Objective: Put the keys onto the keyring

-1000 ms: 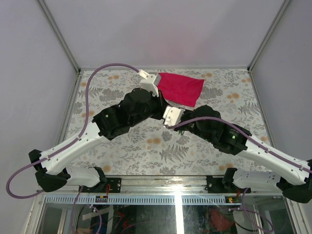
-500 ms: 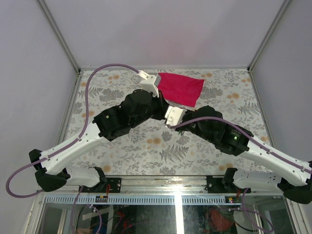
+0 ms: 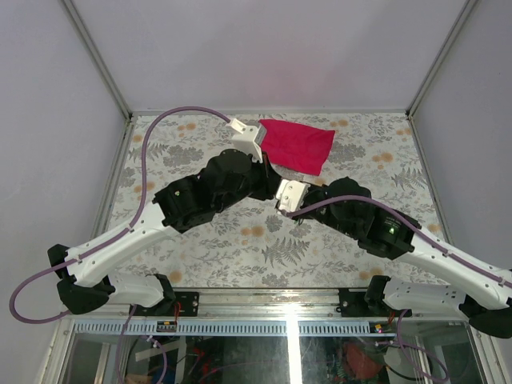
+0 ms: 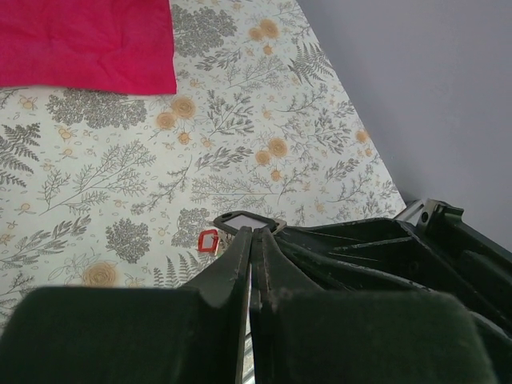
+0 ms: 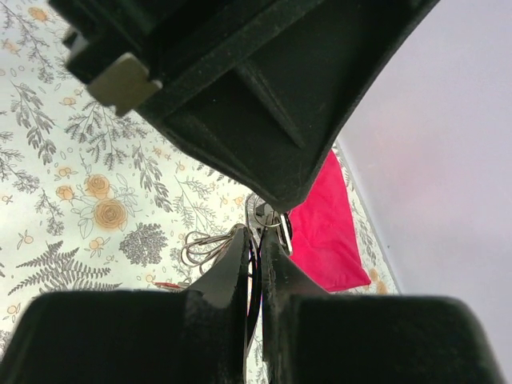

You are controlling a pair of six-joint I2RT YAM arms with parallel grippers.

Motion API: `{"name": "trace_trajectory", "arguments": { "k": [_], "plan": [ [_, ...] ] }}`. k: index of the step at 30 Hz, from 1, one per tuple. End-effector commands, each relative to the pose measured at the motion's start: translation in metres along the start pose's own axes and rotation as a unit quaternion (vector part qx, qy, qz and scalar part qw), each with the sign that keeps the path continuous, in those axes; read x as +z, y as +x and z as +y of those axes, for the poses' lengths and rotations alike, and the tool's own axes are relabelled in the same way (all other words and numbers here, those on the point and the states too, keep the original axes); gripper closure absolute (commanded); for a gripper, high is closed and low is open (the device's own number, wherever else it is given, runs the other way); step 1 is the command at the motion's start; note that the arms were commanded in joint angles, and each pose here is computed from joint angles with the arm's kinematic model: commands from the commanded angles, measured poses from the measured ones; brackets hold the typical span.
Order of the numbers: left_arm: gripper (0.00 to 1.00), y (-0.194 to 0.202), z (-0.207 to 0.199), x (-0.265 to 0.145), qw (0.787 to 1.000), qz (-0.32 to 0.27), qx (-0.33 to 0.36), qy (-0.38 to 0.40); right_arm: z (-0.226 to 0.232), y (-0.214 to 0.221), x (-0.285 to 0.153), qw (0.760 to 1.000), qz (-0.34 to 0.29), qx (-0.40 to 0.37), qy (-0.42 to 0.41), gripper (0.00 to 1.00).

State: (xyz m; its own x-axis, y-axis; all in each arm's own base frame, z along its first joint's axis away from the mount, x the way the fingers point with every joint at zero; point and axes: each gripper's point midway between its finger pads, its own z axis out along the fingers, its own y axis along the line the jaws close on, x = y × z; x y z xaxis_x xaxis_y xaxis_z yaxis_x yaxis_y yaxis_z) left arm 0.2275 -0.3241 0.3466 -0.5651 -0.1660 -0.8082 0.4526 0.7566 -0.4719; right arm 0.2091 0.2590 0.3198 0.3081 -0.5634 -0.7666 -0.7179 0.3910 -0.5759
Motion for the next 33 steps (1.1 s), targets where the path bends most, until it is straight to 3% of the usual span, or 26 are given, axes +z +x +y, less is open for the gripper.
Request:
{"name": "trace_trajectory", "arguments": {
  "k": [1,22,33],
  "plan": [
    [1.0,-0.021,0.023,-0.009,0.998,-0.038,0.002,-0.056,-0.006,-0.014,-0.019,0.999,-0.036,0.013,0.005,1.0],
    [1.0,-0.017,0.02,-0.008,0.998,-0.023,0.004,-0.052,0.009,-0.014,-0.014,0.999,-0.035,0.012,-0.036,1.0],
    [1.0,-0.013,0.024,-0.001,0.997,-0.019,-0.006,-0.068,0.003,-0.027,0.011,0.997,-0.003,0.063,-0.033,1.0]
  ]
}}
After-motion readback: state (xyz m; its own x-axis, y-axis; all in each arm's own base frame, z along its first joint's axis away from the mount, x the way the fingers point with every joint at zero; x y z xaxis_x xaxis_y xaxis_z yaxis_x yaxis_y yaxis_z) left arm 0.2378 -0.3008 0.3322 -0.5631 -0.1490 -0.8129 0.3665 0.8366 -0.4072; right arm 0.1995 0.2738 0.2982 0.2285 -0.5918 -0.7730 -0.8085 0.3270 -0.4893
